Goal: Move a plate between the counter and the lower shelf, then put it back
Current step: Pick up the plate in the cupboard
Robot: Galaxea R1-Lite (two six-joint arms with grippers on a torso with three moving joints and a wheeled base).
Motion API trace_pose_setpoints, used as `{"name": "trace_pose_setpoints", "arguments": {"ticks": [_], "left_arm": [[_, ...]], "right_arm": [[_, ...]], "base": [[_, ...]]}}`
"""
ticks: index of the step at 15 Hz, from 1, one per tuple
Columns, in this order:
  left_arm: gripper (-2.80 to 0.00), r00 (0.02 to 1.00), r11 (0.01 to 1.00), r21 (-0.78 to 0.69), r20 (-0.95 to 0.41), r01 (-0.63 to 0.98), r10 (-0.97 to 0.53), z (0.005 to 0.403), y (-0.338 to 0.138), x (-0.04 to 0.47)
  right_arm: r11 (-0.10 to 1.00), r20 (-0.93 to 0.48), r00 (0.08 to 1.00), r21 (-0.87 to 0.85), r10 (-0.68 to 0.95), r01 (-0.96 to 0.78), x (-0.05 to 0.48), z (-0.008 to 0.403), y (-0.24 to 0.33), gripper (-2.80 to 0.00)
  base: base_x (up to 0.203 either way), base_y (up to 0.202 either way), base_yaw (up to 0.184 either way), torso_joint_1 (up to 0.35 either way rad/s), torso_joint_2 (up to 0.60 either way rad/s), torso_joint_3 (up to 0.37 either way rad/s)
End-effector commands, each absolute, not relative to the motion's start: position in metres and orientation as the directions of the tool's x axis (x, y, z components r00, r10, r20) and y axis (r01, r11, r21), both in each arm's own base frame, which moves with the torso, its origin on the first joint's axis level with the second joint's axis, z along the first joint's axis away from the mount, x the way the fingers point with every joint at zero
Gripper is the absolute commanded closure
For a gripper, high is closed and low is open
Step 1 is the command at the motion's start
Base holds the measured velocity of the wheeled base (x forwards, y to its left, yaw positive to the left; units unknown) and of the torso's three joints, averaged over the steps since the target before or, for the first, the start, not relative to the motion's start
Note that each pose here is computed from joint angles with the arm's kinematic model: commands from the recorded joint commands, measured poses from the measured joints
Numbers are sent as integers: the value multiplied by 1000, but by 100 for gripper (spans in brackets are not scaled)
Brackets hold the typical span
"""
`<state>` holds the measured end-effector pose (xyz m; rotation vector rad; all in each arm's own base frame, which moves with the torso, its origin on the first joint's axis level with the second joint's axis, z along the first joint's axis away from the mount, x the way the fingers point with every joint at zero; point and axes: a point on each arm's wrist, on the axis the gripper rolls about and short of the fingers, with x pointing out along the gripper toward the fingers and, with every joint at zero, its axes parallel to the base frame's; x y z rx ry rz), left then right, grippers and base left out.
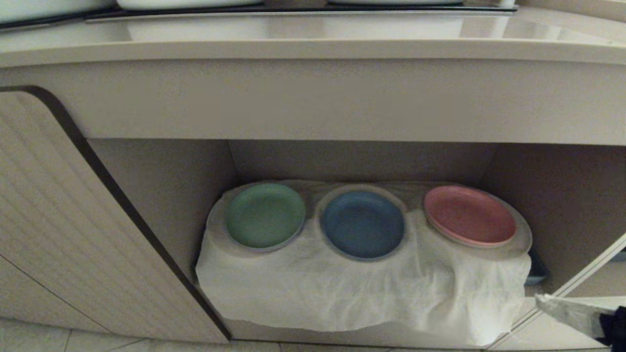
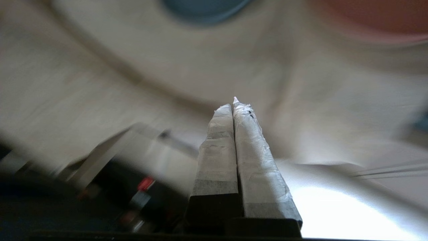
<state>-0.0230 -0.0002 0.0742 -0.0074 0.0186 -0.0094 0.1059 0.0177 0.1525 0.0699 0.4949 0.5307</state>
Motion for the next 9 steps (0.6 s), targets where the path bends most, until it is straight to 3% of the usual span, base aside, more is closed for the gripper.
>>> {"name": "trace_pose_setpoints", "arguments": {"ticks": [1,5,9], "left_arm": [[0,1000,1000,-8,-18,9,-9,74,0,-23],[0,1000,1000,-8,-18,9,-9,74,0,-23],[0,1000,1000,-8,-18,9,-9,74,0,-23]], "right_arm": [[832,-530,648,251,546,-496,125,137,26,0],[792,-610,531,304,588,-529,164,128,44,0],[780,-611,517,300,599,-549,227,142,64,0]], "base": [[0,0,0,0,0,0],[0,0,0,0,0,0],[0,0,0,0,0,0]]}}
